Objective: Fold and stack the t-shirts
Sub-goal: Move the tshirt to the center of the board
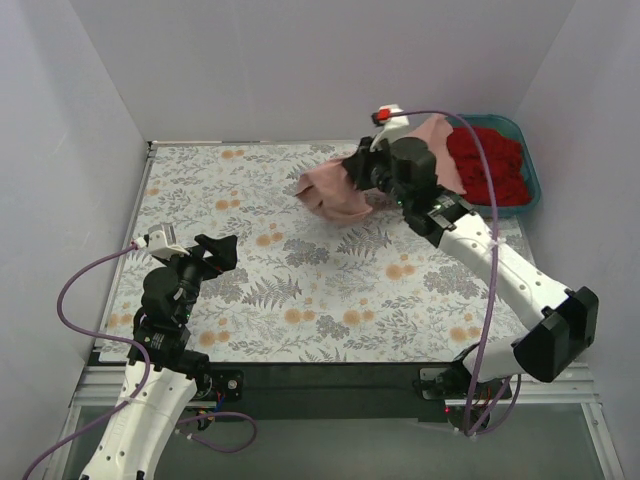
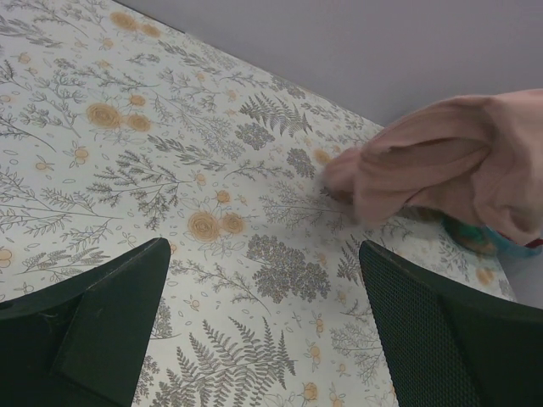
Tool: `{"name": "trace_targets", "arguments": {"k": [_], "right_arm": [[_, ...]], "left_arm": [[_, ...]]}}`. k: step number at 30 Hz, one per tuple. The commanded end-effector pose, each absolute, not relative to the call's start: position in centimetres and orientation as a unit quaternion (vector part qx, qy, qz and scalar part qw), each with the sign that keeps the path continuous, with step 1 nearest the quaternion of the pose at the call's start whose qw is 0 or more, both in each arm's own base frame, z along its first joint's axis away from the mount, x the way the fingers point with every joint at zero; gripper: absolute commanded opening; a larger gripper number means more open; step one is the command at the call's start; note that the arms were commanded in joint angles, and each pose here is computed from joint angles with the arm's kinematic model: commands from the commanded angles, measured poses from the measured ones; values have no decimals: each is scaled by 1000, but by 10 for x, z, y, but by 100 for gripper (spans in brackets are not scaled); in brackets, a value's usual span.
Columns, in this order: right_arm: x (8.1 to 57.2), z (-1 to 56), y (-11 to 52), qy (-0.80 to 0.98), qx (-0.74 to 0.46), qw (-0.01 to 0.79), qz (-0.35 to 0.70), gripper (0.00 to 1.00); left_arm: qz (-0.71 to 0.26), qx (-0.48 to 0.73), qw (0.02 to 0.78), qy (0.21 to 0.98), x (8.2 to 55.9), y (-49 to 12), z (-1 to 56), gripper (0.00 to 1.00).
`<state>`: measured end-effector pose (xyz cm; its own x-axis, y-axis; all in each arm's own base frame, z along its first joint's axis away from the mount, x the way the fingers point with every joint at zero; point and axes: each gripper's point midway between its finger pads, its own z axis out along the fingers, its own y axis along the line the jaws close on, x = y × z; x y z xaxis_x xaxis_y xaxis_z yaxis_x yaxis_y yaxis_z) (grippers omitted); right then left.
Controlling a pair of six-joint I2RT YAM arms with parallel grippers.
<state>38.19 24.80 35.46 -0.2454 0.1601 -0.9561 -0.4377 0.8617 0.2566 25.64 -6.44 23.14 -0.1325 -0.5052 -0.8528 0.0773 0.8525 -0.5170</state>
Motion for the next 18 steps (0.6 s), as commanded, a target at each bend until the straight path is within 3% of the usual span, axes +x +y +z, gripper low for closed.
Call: {"name": "trace_targets", "arguments": {"k": [1,4,7,13,18], "right_arm": [[345,339,332,742,-136,570,325,17],[309,304,391,752,-212,504,369,48],[294,275,402,765,-248,469,366,65],[330,221,333,812,-248,480,219,66],[380,166,237,864,-170,440,177,63]], "left_arm": [[-231,-139,645,715,256,-67,238,93],[-229,-140,638,722,258,-68,234,93],[-229,-143,624,733,260,-70,227,93],[-244,-192,557,771,261,-76,199,93],[-264,-228,424,836,253,-99,150,93]]}}
